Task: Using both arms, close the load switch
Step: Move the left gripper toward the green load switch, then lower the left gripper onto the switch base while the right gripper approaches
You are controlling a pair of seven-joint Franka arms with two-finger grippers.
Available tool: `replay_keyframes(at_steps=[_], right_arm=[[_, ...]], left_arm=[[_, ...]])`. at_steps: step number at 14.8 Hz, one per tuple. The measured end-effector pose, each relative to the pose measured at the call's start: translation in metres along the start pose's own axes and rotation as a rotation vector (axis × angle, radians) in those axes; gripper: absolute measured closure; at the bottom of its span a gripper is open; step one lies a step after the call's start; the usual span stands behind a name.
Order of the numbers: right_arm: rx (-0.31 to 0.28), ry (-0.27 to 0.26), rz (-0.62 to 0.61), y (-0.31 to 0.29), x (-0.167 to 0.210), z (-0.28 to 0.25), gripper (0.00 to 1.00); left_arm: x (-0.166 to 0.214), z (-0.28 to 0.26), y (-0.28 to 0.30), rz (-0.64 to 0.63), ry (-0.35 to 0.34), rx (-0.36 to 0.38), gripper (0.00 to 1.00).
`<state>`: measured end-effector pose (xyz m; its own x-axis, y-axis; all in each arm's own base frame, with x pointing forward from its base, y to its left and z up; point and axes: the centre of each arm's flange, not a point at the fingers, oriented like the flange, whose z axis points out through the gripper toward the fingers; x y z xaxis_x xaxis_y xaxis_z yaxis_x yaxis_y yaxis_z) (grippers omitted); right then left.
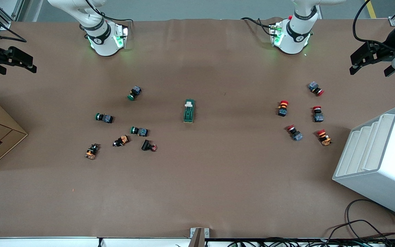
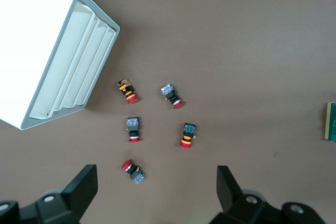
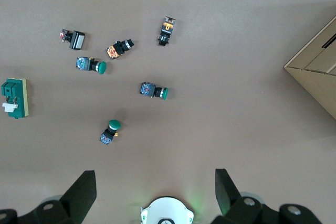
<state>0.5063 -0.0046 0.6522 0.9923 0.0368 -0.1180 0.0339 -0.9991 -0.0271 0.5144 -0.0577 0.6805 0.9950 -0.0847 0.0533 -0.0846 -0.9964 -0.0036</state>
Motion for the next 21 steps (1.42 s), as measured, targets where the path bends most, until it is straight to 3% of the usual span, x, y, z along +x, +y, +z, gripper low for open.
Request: replay_keyframes(at_steps=[7,10,17,21], right_arm=[[-0.001,0.027,0.002,0.001,-0.002,-0.014,0.00],[-0.001,0.029,0.007,0.004,-0.003,-0.015,0.00],[-0.002,0.055,0.013,0.007,0.006,-0.014,0.00],[0.000,-0.001,0.029,0.016,0.037,0.023,0.00]], left_arm=[[0.003,-0.001,0.001,0.002,0.003,-0.001,0.00],[0.016,0.011,0.028,0.050,-0.005,-0.007,0.00],[0.044,0.118,0.243,-0.031,0.000,-0.081,0.00],[0.007,0.190,0.365,-0.123,0.054,0.011,0.00]])
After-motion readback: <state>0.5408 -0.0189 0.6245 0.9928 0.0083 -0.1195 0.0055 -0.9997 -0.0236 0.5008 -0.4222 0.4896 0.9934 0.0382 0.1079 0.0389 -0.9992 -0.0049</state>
